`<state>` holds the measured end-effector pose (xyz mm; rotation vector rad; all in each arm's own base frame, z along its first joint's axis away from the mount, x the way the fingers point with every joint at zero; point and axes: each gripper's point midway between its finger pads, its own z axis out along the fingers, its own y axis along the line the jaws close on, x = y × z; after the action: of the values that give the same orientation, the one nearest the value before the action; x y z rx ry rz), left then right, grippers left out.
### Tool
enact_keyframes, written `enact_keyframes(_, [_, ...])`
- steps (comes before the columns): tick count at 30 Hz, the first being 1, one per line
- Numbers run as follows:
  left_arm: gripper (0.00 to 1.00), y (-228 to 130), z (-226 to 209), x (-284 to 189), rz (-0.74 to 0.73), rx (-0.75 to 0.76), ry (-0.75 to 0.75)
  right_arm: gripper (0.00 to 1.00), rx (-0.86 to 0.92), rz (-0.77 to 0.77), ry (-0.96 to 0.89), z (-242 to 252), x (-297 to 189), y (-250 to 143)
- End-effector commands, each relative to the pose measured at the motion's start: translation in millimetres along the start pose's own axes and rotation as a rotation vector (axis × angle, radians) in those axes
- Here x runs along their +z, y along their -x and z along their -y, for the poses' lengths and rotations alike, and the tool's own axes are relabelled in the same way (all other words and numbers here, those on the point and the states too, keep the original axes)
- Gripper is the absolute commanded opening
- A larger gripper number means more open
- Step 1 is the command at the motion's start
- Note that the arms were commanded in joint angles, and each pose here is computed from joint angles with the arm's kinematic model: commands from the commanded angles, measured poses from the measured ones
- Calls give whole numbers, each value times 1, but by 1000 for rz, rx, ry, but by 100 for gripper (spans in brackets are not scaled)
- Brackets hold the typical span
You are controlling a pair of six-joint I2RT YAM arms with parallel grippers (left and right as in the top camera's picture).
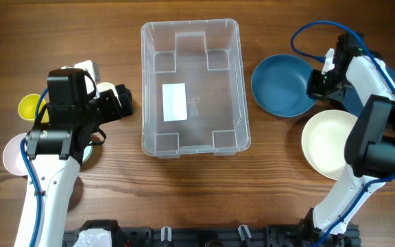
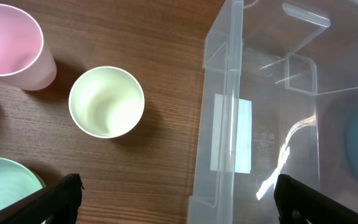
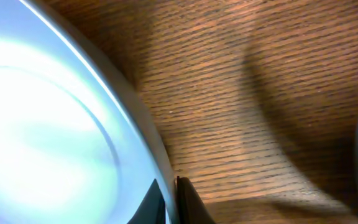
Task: Pack container
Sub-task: 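Reach the right gripper to the left blue plate and grasp its rim, then carry the blue plate with the right gripper into the clear bin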
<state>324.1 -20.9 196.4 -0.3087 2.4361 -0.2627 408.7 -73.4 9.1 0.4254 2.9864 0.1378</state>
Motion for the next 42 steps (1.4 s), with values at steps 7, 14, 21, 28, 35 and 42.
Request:
enact_keyframes(7, [100, 8, 2, -3, 16, -16, -12, 4, 5, 4, 105, -18, 7, 3])
enact_keyframes(14, [100, 8, 2, -3, 16, -16, -12, 4, 13, 131, 150, -30, -44, 21])
enact_keyframes(21, [100, 8, 2, -3, 16, -16, -12, 4, 40, 534, 88, -28, -200, 37])
enact_keyframes(28, [100, -2, -20, -12, -23, -75, 118, 4, -374, 659, 231, -146, -274, -5])
enact_keyframes(35, [100, 19, -33, -55, 19, -127, 252, 4, -607, 635, 223, -261, -251, -39])
enact_keyframes(42, [100, 21, -34, -57, 24, -129, 262, 4, -604, 412, 155, -292, -97, -14])
